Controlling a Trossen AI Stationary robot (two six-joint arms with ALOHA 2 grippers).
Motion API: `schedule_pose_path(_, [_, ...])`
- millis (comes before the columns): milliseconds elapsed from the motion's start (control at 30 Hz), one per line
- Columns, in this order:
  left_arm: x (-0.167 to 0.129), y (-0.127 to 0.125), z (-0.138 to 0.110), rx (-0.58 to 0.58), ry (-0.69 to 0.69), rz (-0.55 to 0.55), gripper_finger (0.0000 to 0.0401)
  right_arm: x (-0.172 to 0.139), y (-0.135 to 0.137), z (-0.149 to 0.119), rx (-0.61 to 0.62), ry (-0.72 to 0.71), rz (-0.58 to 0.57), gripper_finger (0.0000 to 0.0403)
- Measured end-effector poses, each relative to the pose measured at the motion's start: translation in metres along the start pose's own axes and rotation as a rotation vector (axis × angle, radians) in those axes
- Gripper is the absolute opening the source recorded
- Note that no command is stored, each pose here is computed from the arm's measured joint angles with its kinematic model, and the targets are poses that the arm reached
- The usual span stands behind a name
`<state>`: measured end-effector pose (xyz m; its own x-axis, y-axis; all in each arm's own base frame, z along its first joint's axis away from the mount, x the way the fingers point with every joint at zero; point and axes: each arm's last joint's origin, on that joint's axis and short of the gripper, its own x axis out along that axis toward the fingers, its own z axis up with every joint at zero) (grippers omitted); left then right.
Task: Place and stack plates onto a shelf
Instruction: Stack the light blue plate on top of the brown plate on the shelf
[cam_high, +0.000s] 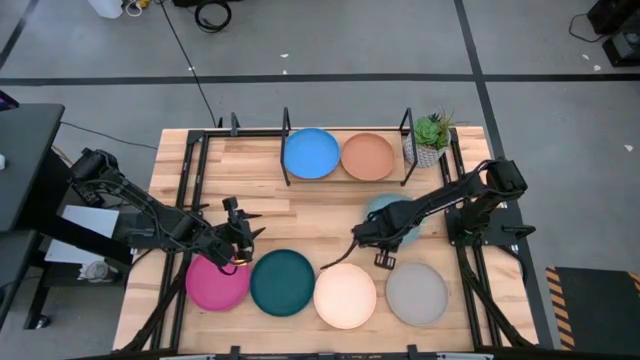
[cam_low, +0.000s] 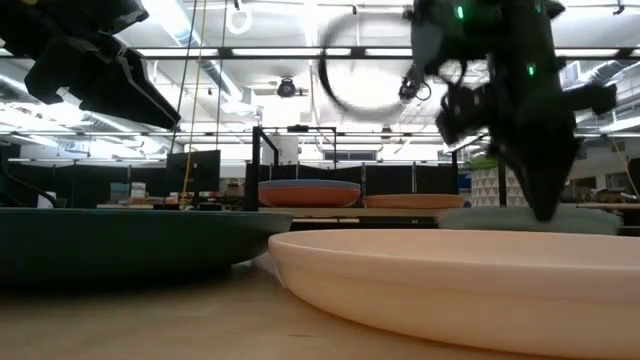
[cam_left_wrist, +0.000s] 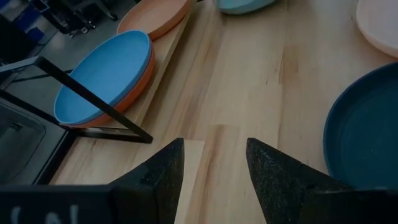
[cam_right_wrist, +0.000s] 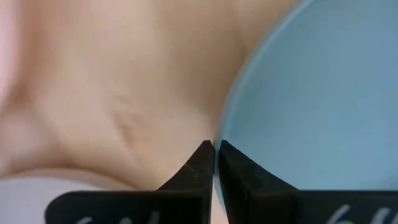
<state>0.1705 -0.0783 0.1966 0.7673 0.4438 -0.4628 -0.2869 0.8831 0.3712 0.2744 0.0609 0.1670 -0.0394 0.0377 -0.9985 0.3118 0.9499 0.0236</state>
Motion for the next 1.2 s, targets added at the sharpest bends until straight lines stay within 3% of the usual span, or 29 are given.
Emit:
schedule_pose_path(233, [0.0,0.0,0.0,-0.026,0.003,-0.008,0.018,-0.025,0.021,0.009,-0.274,-0.124,-0.025,0.0017])
schedule_pose_path(433, [0.0,0.0,0.0,-0.05,0.003,-0.009,0.018,-0.051,0.032,0.01,-0.403,-0.187,-0.162,0.002])
schedule_pose_path(633, [0.0,0.0,0.0,-0.082,0.004,-0.009,0.018,-0.069,0.026,0.017,-0.402,-0.286,-0.391,0.002])
schedule_pose_path(767, [0.0,0.0,0.0,-0.108,0.003,-0.009,0.018,-0.07,0.01,0.027,-0.37,-0.289,-0.454,0.002])
schedule_pose_path(1200, [0.0,0.0,0.0,-0.11,0.003,-0.01,0.018,-0.061,-0.064,0.054,-0.336,-0.169,-0.453,0.002])
